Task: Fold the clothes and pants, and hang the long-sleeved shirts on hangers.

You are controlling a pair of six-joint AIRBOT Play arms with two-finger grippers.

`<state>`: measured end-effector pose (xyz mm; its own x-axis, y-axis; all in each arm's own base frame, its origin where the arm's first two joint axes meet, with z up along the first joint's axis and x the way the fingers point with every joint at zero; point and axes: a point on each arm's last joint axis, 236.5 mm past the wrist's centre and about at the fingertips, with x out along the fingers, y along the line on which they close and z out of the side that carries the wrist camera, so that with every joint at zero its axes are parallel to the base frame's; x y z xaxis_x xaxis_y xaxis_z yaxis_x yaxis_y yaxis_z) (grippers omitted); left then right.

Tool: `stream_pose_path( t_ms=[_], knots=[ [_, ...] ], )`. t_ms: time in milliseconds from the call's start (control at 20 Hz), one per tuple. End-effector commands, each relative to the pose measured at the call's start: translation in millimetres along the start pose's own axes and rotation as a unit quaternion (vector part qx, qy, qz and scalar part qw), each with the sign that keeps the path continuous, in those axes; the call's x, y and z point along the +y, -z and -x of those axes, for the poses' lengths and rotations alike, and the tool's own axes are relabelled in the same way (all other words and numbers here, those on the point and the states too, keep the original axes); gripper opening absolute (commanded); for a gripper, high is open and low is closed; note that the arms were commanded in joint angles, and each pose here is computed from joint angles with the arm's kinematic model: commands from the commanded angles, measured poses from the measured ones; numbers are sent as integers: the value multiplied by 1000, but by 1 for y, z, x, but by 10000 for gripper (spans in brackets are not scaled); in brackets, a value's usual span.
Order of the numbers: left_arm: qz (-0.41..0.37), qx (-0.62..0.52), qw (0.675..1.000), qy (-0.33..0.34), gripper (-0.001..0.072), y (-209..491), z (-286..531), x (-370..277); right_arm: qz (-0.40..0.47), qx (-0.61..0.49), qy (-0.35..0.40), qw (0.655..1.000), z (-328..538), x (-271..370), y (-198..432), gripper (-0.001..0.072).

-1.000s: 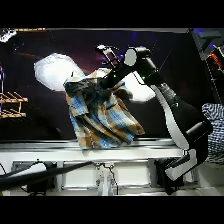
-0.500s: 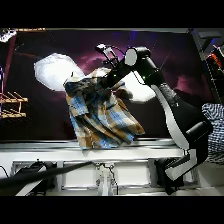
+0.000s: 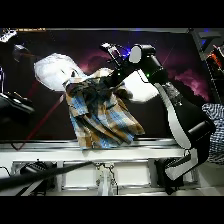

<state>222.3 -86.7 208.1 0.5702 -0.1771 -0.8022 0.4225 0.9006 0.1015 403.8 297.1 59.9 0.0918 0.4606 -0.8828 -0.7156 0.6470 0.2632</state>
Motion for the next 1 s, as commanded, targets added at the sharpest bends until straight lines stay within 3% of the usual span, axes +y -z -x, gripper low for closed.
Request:
stream_pose_path(
  t_ms=[0,450,950],
  knots=[
    [-82,29,995,47,15,26,-18,-35,-1,39,-14,999,5,7,19,31],
    [-160,-114,981,12,13,-43,-61,-39,0,56,-30,998,17,20,29,33],
    [-152,-92,974,140,12,-38,-80,-83,3,53,-2,999,17,7,28,33]
  ],
)
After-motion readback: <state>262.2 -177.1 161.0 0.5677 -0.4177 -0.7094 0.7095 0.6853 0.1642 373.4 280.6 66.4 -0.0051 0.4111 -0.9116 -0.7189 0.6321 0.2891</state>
